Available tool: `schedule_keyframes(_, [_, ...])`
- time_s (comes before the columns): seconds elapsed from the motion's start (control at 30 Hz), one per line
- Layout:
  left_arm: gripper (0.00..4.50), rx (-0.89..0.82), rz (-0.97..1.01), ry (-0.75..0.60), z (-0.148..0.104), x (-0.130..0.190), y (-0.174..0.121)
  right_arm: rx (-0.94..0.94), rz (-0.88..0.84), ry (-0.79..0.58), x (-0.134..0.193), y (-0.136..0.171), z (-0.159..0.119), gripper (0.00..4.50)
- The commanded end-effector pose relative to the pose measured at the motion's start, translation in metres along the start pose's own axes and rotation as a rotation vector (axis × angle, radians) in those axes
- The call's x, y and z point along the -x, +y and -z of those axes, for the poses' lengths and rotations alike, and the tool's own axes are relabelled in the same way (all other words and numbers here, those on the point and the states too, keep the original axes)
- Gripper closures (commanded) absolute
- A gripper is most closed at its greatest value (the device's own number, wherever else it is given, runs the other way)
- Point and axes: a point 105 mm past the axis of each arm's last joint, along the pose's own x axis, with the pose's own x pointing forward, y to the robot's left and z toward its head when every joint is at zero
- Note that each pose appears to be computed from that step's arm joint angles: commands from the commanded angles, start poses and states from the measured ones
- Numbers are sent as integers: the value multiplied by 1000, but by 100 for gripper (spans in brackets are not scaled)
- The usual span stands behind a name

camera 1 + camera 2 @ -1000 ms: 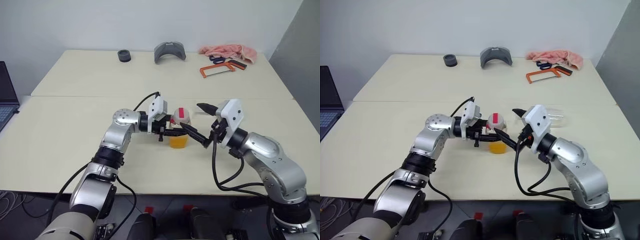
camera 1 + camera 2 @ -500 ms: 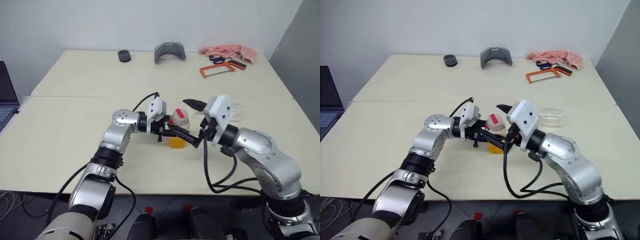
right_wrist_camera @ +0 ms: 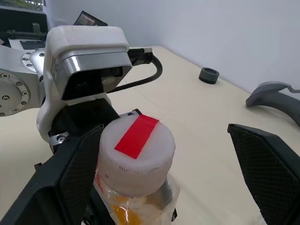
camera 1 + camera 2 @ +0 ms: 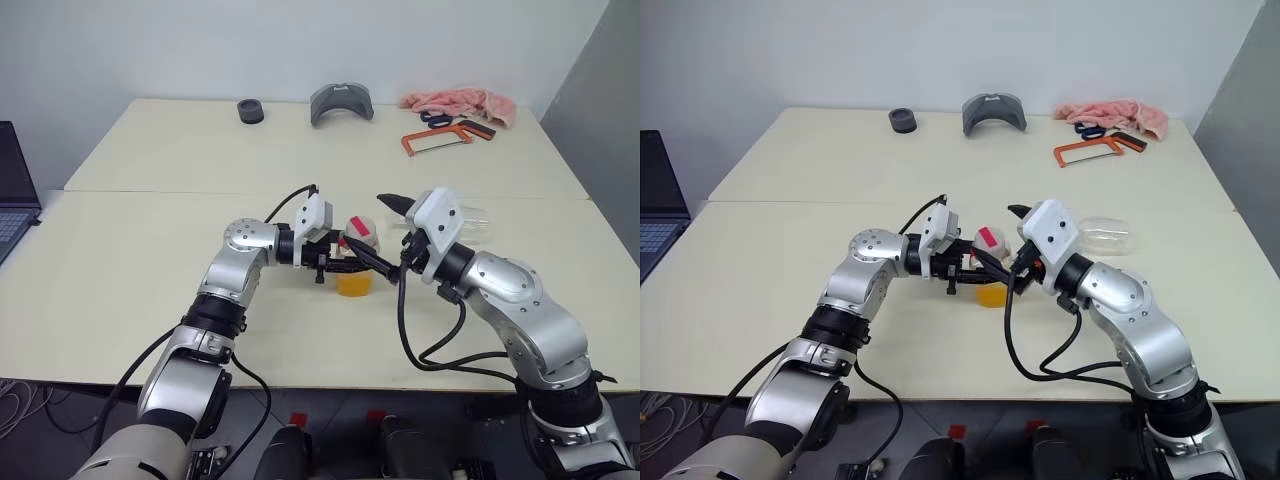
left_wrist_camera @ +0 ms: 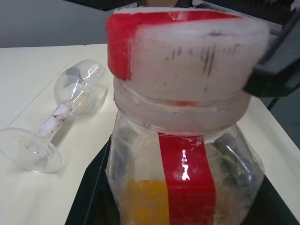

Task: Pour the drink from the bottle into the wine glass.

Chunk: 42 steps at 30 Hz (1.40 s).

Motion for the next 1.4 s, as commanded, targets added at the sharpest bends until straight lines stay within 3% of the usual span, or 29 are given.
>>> schedule_keyframes(0.03, [277,-49,6,-18,-12,1,1,15,46,-22,10,-11,-9,0])
schedule_keyframes(1.4, [277,-49,8,-11,-10,2,2,-27,9,-7,20,-8,-8,0])
